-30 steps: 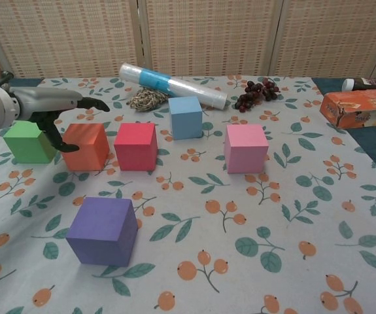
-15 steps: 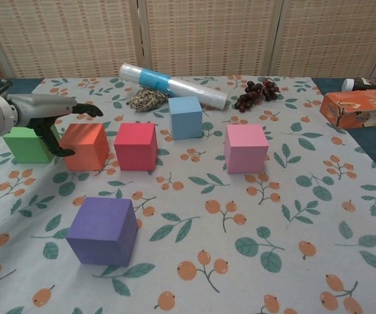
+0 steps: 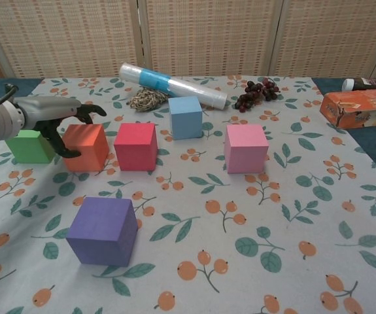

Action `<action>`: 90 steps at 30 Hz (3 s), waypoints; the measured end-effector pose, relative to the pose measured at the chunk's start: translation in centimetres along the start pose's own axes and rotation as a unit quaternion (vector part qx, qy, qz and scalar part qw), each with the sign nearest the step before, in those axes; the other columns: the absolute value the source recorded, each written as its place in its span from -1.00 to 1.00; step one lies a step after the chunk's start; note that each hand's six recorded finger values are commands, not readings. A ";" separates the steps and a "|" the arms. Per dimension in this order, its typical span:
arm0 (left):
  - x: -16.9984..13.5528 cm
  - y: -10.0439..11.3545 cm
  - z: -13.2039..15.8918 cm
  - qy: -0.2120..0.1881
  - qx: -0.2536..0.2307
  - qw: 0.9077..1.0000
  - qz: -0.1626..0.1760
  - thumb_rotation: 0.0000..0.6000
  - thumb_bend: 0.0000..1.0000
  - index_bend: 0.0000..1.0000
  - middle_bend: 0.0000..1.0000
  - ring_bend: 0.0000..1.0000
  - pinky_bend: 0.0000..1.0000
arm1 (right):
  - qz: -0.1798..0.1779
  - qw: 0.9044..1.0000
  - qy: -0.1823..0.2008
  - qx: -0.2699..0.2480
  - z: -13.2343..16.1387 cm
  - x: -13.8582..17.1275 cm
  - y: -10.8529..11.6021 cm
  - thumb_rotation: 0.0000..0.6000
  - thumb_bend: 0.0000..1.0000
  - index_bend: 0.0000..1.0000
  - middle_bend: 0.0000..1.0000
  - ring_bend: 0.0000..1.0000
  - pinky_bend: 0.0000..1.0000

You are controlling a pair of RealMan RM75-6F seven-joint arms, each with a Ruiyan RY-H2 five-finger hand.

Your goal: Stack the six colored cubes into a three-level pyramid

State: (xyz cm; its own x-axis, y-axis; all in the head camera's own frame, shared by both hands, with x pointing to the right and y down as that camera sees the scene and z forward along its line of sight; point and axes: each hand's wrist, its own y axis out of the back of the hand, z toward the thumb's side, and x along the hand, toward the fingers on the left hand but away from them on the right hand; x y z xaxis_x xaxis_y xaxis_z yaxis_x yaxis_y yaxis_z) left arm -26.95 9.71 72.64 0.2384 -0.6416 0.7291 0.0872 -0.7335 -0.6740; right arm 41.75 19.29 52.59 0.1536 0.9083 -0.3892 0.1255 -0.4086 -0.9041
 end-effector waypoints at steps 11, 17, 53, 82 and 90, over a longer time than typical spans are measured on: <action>0.7 0.5 1.1 -0.018 0.004 1.000 0.016 1.00 -0.33 -0.78 -0.34 -0.65 -0.82 | -0.001 1.000 -0.008 -0.002 -0.4 0.3 -0.1 0.76 -1.00 -1.00 -1.00 -1.00 -0.89; 1.1 0.7 1.7 -0.026 0.002 1.000 0.013 1.00 -0.33 -0.78 -0.34 -0.65 -0.83 | -0.002 1.000 -0.013 -0.003 -0.5 0.4 0.0 0.76 -1.00 -1.00 -1.00 -1.00 -0.89; 1.8 0.8 3.6 -0.048 0.020 0.999 0.006 1.00 -0.33 -0.81 -0.37 -0.65 -0.85 | -0.006 1.000 -0.029 -0.007 -1.3 1.0 0.0 0.76 -1.00 -1.00 -1.00 -1.00 -0.89; 2.3 1.0 4.3 -0.045 0.012 0.999 -0.003 1.00 -0.33 -0.86 -0.39 -0.66 -0.85 | -0.010 0.999 -0.038 -0.009 -1.9 1.5 0.3 0.76 -1.00 -1.00 -1.00 -1.00 -0.89; 2.3 0.9 4.4 -0.044 0.011 0.999 -0.005 1.00 -0.33 -0.96 -0.51 -0.68 -0.85 | -0.009 0.999 -0.038 -0.009 -2.0 1.5 0.3 0.76 -1.00 -1.00 -1.00 -1.00 -0.89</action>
State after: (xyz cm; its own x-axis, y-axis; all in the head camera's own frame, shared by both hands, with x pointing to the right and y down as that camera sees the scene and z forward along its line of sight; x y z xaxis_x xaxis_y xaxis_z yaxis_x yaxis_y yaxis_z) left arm -22.08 8.58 73.21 0.3215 -0.6109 0.7235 0.1116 -0.7343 -0.6696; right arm 43.95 20.38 52.08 0.0763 0.9194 -0.3859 0.1445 -0.3931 -0.9081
